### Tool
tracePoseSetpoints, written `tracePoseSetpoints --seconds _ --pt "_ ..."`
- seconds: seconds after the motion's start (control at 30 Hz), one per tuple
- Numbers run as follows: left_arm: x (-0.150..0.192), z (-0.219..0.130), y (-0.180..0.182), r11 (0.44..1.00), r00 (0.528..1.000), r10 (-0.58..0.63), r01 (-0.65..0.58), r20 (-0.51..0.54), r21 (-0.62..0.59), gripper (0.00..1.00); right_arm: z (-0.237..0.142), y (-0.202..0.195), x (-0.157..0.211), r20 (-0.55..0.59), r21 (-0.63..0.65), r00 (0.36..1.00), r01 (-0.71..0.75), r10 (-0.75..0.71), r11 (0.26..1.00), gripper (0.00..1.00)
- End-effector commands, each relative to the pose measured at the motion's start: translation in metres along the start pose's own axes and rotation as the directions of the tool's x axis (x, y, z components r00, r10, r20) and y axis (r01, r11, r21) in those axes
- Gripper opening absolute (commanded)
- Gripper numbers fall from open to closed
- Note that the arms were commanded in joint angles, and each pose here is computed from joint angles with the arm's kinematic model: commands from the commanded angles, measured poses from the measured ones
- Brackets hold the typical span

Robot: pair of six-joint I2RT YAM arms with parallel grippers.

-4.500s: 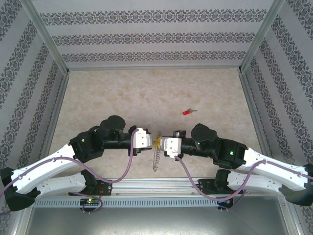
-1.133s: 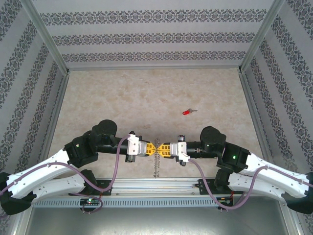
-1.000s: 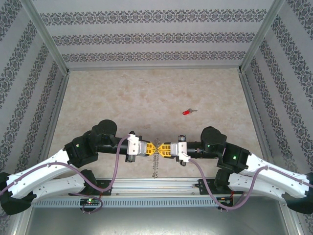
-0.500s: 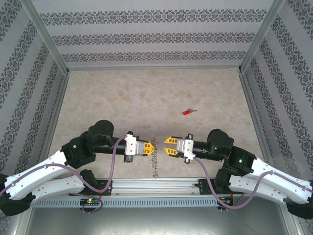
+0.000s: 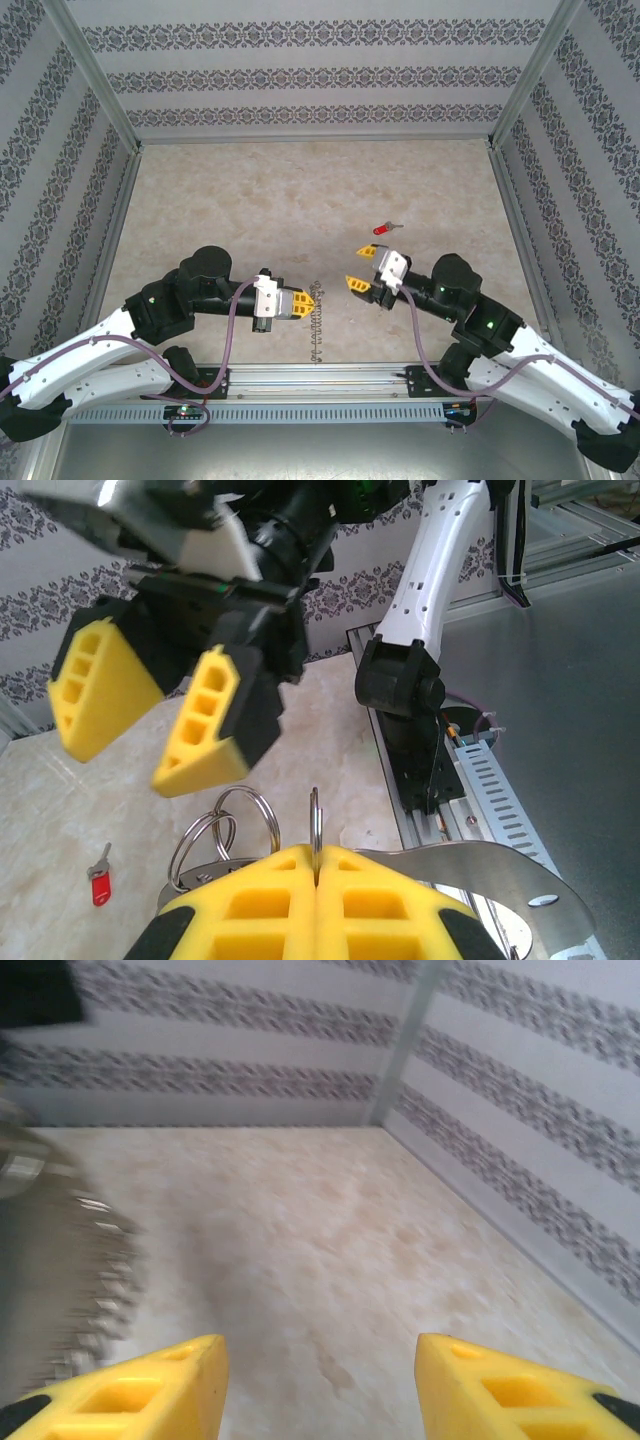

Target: Put the keys on the keyring

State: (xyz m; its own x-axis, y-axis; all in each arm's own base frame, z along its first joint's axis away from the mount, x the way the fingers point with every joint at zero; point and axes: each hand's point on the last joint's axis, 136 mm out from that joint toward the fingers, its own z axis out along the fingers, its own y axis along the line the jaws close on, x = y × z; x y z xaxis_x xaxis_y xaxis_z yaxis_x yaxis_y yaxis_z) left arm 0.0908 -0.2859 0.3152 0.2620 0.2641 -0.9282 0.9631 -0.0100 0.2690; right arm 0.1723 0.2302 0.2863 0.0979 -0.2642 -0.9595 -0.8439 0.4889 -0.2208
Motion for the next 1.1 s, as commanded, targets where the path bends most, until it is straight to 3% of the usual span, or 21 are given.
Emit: tracePoseSetpoints --seconds 0.0,0.1,0.23,0.33,0.6,0.8,1.07 --pt "-0.01 -0.005 -0.001 1.0 0.999 0.011 -0.011 0.046 -0.011 0.0 0.004 -0.036 0.014 -0.062 0.123 0.982 -0.171 0.179 0.978 0.53" --pt "-0.006 -0.004 0.003 0.999 0.999 0.011 -0.01 0.033 -0.033 0.0 0.004 -0.07 0.043 -0.112 0.244 0.93 -0.316 0.35 0.917 0.54" --pt "0.002 -0.002 0.009 0.997 1.0 0.003 -0.003 0.006 -0.071 0.0 -0.003 -0.114 0.088 -0.13 0.373 0.799 -0.509 0.587 0.776 0.56" --pt "0.01 0.001 0.016 0.994 1.0 -0.008 0.006 -0.014 -0.113 0.0 -0.001 -0.135 0.108 -0.152 0.426 0.752 -0.535 0.641 0.729 0.56" --pt "0.021 0.005 0.021 0.985 0.999 -0.035 0.039 0.03 -0.168 0.0 0.03 -0.176 0.176 -0.332 0.516 0.663 -0.468 0.671 0.717 0.5" --pt "0.034 0.004 0.026 0.973 0.998 -0.057 0.062 0.028 -0.221 0.0 0.044 -0.191 0.227 -0.489 0.551 0.544 -0.414 0.682 0.725 0.46" --pt "0.04 0.001 0.028 0.966 0.999 -0.04 0.045 0.026 -0.253 0.0 0.063 -0.204 0.265 -0.582 0.565 0.426 -0.4 0.693 0.721 0.38"
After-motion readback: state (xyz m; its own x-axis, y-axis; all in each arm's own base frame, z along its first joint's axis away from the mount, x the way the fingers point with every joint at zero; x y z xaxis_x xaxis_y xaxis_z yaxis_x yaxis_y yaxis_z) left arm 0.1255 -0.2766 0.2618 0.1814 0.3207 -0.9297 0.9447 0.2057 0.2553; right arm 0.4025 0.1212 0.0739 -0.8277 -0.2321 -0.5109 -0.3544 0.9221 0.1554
